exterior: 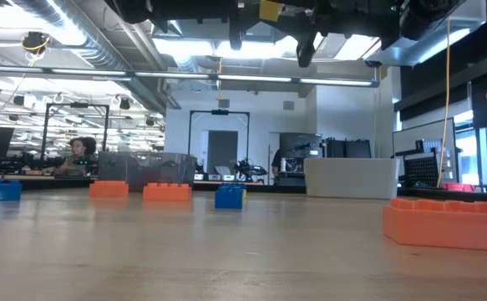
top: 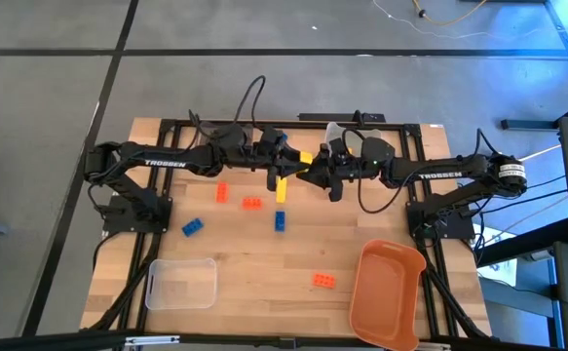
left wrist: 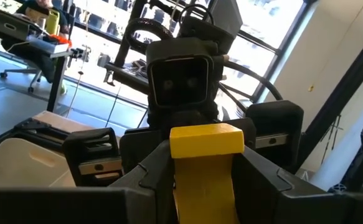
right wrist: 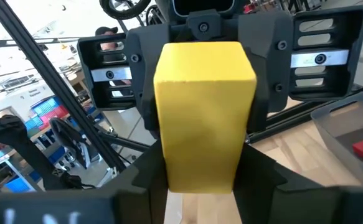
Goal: Sort & place blocks by color
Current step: Put the bottom yellow block into the gray bin
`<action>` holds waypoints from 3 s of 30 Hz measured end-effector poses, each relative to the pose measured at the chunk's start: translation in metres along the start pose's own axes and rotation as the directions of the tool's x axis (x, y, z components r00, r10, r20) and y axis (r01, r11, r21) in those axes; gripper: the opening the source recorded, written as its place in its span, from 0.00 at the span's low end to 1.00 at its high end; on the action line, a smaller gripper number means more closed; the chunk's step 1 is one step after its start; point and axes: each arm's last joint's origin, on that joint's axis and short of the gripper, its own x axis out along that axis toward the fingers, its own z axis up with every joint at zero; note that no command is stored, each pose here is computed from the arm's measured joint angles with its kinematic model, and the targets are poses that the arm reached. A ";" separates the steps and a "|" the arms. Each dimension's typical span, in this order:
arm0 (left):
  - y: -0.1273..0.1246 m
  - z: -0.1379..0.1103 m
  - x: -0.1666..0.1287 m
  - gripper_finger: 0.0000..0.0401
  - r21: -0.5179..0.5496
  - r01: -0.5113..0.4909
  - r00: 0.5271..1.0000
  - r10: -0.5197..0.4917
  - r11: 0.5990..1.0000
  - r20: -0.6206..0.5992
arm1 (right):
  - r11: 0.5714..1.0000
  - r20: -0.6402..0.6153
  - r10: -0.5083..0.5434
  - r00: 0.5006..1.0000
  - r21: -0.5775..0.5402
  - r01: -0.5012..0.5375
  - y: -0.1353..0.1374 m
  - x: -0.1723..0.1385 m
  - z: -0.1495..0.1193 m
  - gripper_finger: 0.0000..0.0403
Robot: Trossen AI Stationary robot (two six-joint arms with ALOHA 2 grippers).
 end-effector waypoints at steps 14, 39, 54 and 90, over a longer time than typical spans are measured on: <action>0.018 0.021 -0.025 0.48 -0.125 0.077 0.987 -0.093 0.989 -0.128 | 0.999 -0.019 0.038 0.999 -0.018 -0.038 -0.005 -0.011 0.012 0.33; -0.024 0.006 -0.126 0.47 0.019 -0.076 0.989 0.073 0.997 0.130 | 0.971 -0.021 -0.197 0.980 -0.146 0.192 0.003 -0.088 0.052 0.33; -0.037 0.014 -0.150 0.47 0.070 -0.085 0.968 0.066 0.994 0.241 | 0.965 0.001 -0.235 0.972 -0.118 0.234 0.003 -0.089 0.053 0.33; -0.036 0.014 -0.150 0.47 0.063 -0.110 0.963 0.091 0.992 0.252 | 0.305 -0.775 -0.631 0.027 -0.217 0.927 -0.163 -0.101 0.005 0.48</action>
